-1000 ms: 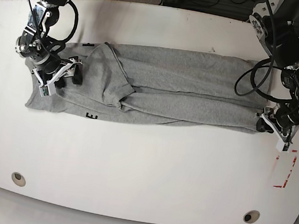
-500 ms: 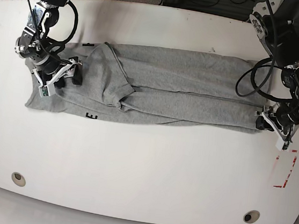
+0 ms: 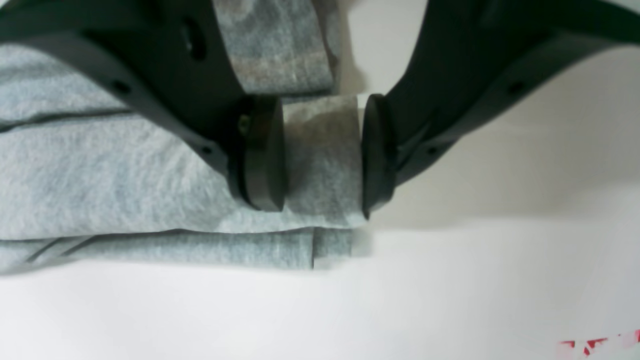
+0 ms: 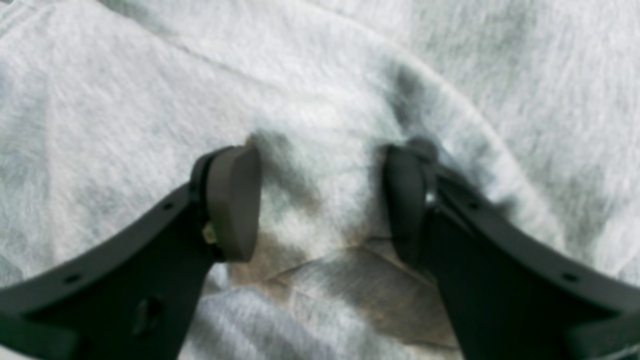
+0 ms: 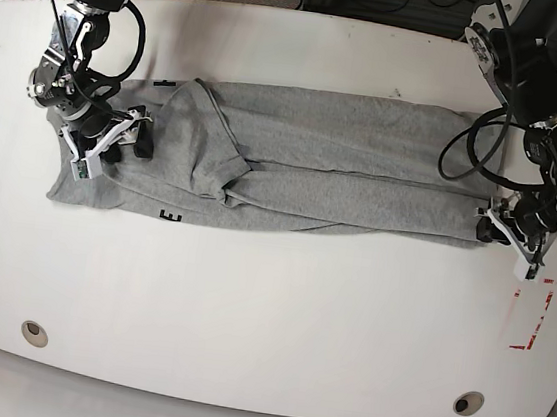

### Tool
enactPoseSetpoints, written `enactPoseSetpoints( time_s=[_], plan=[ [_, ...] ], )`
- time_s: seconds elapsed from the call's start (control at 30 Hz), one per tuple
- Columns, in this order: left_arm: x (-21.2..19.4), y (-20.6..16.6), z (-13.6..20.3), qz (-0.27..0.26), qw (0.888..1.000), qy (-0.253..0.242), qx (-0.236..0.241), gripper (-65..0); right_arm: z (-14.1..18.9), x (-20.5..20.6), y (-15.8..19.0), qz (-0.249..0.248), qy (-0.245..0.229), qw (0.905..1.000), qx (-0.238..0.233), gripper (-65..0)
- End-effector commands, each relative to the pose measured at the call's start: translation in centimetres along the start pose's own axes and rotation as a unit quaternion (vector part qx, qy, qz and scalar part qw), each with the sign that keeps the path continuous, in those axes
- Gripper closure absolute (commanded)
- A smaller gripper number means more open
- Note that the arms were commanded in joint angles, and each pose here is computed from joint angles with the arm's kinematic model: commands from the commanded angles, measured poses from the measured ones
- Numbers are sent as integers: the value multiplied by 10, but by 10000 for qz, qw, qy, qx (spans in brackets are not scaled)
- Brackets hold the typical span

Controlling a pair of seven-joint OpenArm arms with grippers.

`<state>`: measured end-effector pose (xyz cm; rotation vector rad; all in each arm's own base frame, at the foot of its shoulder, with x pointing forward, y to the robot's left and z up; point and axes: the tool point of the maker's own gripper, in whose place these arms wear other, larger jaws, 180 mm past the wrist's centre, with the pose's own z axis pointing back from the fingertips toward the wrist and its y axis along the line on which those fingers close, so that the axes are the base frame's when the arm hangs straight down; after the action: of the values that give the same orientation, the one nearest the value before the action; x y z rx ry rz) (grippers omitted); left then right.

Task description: Layout the t-shirt on the table in an organized manner, then fold the t-shirt properly

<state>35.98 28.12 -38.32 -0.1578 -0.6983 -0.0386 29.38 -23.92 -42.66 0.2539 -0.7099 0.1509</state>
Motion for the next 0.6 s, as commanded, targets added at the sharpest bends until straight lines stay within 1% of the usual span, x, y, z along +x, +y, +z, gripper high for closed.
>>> enactPoseSetpoints(
  time_s=[0.0,0.1,0.17,0.23,0.3,0.37,0.4,0.57],
  plan=[
    [21,4,6,-60,9996,-284,42,-229,2,-16,-6,60,416,9991,-109,-371],
    [21,1,4,-120,9996,-267,7,-222,2,-16,-6,51,408,9991,-110,-371],
    [19,-2,2,-156,9996,-222,-30,-203,2,-16,-6,51,408,9991,-110,-371],
    [15,-5,-2,-151,9997,-151,-85,-156,2,-16,-6,51,408,9991,-110,-371],
    [13,-7,-5,-138,9997,-128,-137,-94,2,-16,-6,47,403,9991,-105,-371],
    [15,-9,-7,-147,9996,-186,-163,-44,2,-16,-6,51,408,9991,-110,-371],
    [15,-10,-8,-168,9995,-192,-179,-32,2,-16,-6,51,408,9991,-110,-371],
    [18,-20,-10,-331,9990,-159,-249,-24,2,-16,-6,51,408,9991,-110,-371]
  ],
)
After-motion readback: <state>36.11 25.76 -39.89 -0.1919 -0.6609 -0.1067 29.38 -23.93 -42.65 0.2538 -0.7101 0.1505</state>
